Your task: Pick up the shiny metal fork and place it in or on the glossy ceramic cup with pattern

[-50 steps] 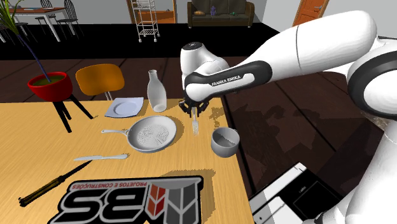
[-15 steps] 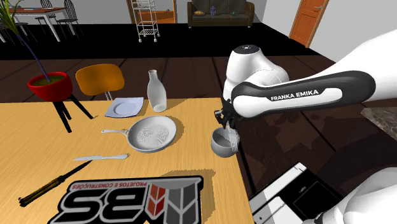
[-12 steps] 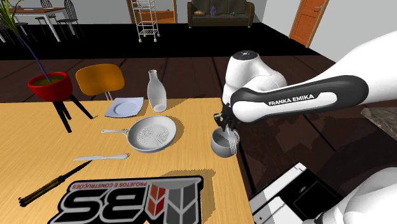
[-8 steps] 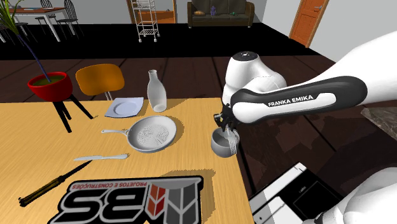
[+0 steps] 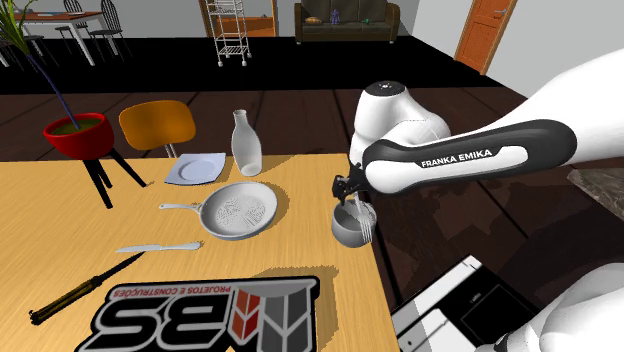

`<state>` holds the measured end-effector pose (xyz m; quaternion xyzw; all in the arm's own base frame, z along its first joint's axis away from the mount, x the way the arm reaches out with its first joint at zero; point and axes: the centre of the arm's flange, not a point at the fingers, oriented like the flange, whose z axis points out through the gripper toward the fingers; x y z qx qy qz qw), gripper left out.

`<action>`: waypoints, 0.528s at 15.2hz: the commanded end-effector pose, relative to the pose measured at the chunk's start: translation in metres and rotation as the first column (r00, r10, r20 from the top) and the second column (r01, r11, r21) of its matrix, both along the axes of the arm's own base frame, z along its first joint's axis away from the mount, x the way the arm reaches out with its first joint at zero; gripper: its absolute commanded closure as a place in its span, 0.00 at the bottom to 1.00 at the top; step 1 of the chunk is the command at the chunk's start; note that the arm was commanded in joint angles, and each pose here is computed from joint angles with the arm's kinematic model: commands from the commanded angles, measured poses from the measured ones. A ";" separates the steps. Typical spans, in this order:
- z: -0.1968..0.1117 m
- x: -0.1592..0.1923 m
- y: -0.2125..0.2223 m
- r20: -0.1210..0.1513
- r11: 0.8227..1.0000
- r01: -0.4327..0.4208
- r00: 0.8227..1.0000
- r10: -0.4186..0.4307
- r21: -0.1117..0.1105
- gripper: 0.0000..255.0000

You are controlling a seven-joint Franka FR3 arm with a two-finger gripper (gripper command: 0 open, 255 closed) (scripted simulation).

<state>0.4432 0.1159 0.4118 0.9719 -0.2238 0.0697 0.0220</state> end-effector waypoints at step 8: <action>0.049 -0.006 0.004 0.000 1.000 0.000 1.000 0.000 0.000 0.00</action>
